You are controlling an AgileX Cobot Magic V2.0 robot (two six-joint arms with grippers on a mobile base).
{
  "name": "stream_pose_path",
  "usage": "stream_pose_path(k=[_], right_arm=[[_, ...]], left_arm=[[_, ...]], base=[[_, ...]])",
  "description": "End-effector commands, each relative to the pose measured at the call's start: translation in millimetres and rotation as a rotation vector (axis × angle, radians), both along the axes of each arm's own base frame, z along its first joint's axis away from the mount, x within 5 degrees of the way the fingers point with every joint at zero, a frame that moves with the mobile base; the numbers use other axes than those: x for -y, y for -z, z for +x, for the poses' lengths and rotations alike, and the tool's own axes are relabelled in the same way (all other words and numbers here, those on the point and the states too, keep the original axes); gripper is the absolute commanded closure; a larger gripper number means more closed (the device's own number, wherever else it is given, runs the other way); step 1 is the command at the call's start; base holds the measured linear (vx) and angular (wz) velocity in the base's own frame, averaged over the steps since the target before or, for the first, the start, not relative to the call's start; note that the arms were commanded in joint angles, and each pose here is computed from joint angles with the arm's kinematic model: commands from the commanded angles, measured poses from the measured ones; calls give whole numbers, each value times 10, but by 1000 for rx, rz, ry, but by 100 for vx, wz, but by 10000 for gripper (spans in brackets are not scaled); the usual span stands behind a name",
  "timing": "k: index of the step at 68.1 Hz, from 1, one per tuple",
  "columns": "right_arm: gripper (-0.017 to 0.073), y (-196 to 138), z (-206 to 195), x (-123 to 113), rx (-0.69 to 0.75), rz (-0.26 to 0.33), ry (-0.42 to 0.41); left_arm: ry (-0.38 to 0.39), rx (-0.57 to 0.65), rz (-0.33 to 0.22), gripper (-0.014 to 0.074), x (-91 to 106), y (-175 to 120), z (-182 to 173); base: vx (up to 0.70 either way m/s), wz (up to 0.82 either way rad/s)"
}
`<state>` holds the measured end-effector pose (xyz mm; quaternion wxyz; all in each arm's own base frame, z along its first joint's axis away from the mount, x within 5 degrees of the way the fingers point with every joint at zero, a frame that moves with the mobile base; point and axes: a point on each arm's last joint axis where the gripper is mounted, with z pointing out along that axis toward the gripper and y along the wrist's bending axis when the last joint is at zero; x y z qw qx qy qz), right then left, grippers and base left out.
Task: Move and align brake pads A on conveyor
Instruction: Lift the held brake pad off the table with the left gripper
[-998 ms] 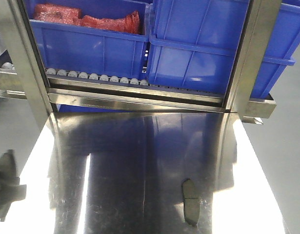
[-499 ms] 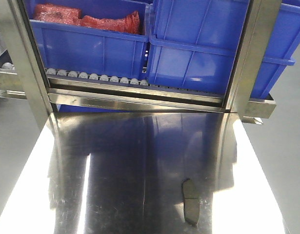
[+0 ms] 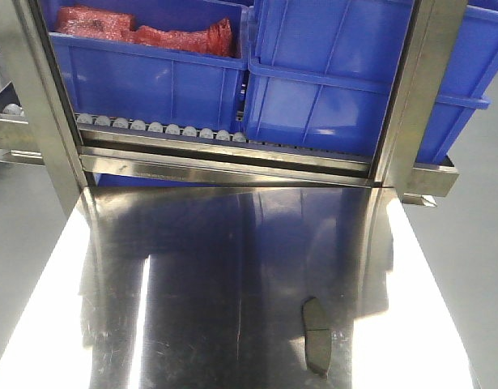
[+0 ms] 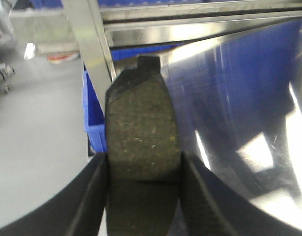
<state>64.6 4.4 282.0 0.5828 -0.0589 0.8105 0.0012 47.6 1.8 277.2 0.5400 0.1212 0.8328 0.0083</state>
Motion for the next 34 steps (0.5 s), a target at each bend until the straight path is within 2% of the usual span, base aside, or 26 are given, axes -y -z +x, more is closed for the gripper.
stream_pose_path(k=[1,34], right_arm=[[20,-138,27,1,89,0,2],[20,-138,27,1,89,0,2]], left_arm=[[39,138,16,600,26,-180,33],[40,141,15,600,27,-182,34]], base=[[0,0],[0,0]])
